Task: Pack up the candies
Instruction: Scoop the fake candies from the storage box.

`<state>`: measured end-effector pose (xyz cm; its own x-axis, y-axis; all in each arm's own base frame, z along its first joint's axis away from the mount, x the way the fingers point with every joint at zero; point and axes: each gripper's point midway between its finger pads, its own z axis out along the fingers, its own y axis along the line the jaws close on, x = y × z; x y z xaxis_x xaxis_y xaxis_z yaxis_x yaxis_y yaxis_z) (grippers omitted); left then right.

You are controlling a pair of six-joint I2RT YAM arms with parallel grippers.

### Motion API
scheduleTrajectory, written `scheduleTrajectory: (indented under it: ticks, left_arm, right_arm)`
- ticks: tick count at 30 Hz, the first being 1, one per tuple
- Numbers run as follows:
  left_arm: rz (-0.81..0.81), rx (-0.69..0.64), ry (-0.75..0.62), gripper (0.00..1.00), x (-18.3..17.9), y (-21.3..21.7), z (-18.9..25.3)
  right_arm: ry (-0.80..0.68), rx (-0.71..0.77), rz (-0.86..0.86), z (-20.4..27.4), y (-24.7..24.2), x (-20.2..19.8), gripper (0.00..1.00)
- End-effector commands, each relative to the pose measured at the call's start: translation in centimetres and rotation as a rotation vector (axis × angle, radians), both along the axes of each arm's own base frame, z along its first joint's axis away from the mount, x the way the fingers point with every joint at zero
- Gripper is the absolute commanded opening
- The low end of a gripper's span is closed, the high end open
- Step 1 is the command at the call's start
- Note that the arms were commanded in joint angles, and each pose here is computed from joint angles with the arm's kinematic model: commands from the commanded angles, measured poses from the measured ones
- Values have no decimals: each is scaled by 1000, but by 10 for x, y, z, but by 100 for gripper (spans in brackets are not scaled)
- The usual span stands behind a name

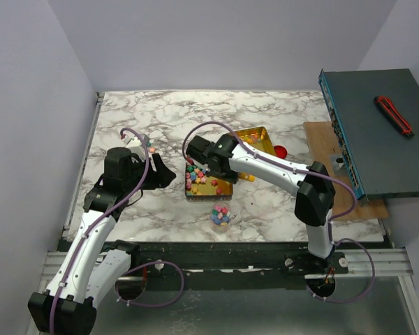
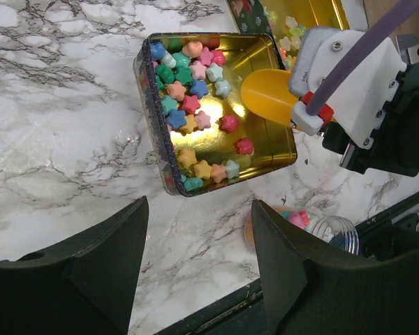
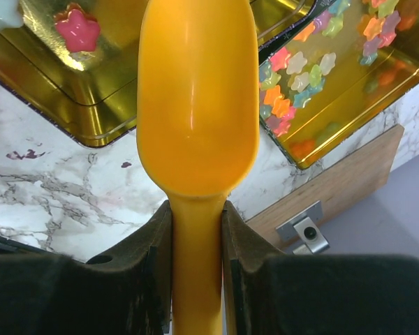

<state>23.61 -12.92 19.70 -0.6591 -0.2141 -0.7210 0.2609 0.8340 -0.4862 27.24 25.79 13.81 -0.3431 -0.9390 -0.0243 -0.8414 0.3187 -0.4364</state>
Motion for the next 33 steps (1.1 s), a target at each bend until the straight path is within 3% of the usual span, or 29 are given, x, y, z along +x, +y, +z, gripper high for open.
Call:
scheduleTrajectory:
  ticks: [1,21,33]
  left_arm:
    - [-23,-9,2,63,-6,-3,1]
    - [-17,-5,13,63,-5,-2,-1]
    - [-15,2,27,63,-4,-2,-5]
  right_arm:
    - [-54,-49,4,3,-1,14,1]
    - [20,-53,37,-36,19,17,0]
    - [35,38,66,-57,40,20,1]
